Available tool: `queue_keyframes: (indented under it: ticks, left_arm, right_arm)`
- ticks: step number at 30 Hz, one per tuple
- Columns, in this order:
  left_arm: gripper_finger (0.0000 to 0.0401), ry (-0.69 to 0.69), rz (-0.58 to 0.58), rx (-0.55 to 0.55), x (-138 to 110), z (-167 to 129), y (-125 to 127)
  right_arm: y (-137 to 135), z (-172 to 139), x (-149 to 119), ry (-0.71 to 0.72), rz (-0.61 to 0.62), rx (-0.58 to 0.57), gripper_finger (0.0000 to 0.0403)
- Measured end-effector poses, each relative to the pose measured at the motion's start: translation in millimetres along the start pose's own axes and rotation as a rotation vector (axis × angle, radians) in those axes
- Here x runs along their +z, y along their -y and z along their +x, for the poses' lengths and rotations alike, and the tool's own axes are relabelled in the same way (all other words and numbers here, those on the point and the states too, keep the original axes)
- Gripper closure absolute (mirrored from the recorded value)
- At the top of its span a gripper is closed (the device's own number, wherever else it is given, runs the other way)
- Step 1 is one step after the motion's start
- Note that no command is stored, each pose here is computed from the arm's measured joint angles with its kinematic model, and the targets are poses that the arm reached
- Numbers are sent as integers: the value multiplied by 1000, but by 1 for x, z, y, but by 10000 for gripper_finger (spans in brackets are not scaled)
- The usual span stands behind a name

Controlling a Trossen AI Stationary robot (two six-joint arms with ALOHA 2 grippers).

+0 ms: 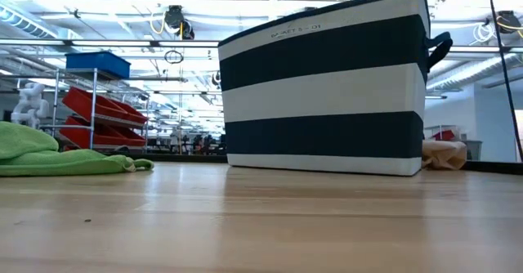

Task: Fold towel
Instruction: Fold the yellow towel

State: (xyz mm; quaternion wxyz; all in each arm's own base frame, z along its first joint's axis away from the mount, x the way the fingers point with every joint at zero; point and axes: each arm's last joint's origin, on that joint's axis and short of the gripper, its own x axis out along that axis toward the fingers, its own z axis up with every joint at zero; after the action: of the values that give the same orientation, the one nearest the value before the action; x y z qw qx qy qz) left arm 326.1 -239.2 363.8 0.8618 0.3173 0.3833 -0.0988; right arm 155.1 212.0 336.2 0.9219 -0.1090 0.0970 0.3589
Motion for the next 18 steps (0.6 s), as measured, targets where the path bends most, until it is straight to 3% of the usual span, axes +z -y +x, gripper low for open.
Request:
queue_keyframes:
  ticks: [6,9,18]
  left_arm:
    - [401,83,-90,27,8,8,-17]
    - [401,105,-126,-10,9,19,-27]
    - [401,31,-194,-29,4,86,-40]
  right_arm:
    - [0,0,-3,-32,20,-7,403]
    - [1,-2,-2,-27,22,-11,403]
    - [7,-16,-5,-85,39,-127,403]
